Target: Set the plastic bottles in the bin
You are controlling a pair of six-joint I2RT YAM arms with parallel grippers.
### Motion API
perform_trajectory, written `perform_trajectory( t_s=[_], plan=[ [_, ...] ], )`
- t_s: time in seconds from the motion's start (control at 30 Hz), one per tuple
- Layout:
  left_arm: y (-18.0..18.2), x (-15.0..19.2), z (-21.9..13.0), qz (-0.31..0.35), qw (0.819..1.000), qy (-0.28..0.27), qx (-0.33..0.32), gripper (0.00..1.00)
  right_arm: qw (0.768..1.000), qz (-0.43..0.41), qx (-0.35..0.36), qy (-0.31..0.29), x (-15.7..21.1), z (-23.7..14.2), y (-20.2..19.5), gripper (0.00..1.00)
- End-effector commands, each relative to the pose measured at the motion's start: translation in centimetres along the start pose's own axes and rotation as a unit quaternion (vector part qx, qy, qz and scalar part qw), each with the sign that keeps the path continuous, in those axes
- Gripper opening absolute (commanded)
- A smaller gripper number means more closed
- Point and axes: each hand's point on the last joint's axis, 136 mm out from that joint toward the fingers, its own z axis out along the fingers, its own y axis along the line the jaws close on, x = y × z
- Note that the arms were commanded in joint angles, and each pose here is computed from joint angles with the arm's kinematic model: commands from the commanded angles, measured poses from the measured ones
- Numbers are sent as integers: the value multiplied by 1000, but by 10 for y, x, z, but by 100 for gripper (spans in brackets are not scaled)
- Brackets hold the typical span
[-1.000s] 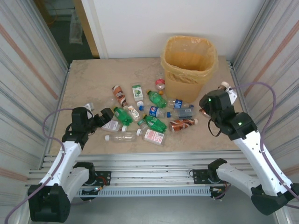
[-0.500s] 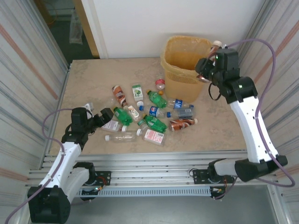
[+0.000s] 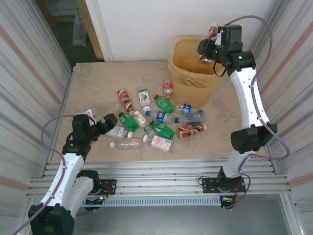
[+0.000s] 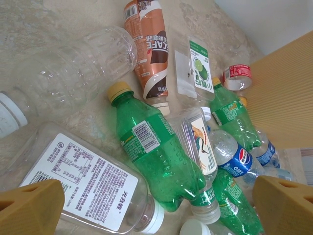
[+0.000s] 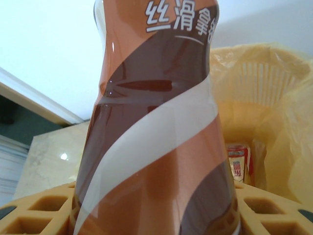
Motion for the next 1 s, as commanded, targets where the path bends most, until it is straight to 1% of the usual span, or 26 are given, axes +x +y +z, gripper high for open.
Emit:
perform_trajectory(
  t_s=[0.0,0.23,0.43,0.67,0.97],
  plan=[
    [-5,-10,-9,2,1000,-14,-1,99,999,-28,-15,9,-4,10,4,43],
    [-4,-8,-11,-1,1000,-15,-3,99,998,-45,3,54,17,52,-9,44],
    [-3,-7,-12,-1,1000,-15,-5,99,993,-60,38,93,41,78,-30,48],
    [-2,-7,-11,-2,1000,-15,-8,99,989,-68,54,117,57,98,-43,56],
    [-1,-7,-12,-2,1000,-16,-11,99,986,-58,65,143,71,116,-62,62]
  ],
)
